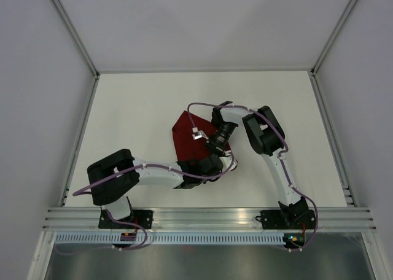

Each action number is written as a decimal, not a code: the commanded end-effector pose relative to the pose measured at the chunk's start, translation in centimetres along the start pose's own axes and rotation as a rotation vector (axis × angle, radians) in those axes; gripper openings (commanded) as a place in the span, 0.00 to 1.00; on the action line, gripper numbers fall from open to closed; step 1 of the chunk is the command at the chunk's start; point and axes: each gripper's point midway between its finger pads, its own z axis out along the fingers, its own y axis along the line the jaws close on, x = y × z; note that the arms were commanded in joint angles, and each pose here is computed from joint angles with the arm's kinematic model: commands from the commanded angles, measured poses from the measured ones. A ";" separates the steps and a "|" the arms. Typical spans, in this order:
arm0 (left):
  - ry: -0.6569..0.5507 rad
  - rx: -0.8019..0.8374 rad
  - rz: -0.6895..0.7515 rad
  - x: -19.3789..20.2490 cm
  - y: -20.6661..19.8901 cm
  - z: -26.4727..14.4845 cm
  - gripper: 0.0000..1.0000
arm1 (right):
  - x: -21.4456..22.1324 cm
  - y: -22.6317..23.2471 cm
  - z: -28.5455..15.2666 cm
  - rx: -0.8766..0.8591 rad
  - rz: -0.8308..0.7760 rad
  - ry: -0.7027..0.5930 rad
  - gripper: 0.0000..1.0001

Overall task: Fold the napkin, place the utensils inside, and roll it up
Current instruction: Roll the napkin at the center of the board.

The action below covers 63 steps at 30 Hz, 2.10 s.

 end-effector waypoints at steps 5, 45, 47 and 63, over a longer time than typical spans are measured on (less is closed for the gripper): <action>0.057 0.149 -0.033 0.9 -1.6 1.3 0.16 | 0.7 -3.1 -0.8 0.071 -0.087 0.027 0.01; 0.260 0.755 -0.560 3.4 -5.3 1.7 0.02 | 0.1 3.6 -20.8 0.945 -0.494 -0.712 0.59; 0.279 0.767 -0.565 3.6 -5.4 1.8 0.02 | 0.3 4.0 -19.9 0.935 -0.530 -0.685 0.59; 0.363 0.890 -0.696 4.1 -4.4 2.6 0.02 | 3.3 2.8 -8.3 1.017 -0.918 -0.315 0.66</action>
